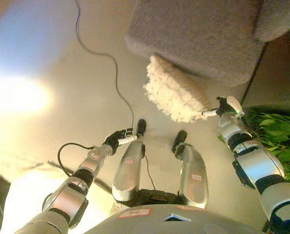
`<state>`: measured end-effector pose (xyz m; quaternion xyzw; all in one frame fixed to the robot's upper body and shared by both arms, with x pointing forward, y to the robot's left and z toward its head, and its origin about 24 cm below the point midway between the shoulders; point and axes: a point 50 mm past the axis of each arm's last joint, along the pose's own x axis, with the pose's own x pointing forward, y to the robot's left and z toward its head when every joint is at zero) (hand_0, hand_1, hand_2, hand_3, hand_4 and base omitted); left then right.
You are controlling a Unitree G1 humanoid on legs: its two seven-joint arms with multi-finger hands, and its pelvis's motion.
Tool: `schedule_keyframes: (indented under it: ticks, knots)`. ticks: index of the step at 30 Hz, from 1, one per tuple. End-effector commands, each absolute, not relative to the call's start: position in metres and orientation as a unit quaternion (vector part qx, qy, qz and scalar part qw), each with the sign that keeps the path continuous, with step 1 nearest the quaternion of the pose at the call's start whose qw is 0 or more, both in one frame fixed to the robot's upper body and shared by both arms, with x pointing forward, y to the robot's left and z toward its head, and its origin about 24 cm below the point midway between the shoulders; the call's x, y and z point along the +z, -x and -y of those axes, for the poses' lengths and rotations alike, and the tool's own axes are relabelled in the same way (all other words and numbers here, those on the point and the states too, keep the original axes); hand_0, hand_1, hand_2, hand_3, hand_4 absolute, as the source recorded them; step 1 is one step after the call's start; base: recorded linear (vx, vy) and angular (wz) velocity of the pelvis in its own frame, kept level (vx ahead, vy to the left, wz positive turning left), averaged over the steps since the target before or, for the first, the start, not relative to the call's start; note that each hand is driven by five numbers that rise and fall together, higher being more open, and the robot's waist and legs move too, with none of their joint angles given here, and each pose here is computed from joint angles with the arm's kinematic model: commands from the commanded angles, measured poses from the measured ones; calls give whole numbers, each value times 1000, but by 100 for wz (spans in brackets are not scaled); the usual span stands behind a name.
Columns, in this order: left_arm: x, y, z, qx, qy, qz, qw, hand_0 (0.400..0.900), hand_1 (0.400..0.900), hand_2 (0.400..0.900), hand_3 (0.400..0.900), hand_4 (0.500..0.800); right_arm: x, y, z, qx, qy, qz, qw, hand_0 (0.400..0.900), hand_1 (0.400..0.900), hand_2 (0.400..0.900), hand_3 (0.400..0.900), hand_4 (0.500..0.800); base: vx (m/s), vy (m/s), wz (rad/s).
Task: Pick up the pillow and put it on the sofa.
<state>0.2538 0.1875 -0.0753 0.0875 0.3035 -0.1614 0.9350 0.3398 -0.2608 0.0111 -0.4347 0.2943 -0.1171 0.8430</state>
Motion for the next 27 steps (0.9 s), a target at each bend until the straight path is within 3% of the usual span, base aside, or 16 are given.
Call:
schedule_keyframes:
  ticks: [1,18,27]
  knots:
    - [-56,-260,-186,-166,-37,-245,954,900,900,900,900,800,39,-350,280,-146,457,-271,834,900,900,900,900,800,-65,101,2]
    - [-18,-264,-179,-177,56,-125,975,900,900,900,900,800,104,-378,284,-182,495,-187,829,900,900,900,900,800,-36,90,-2]
    - [16,-260,-175,-203,100,-42,973,900,900,900,900,800,174,-396,291,-204,542,-161,799,900,900,900,900,800,-79,79,7]
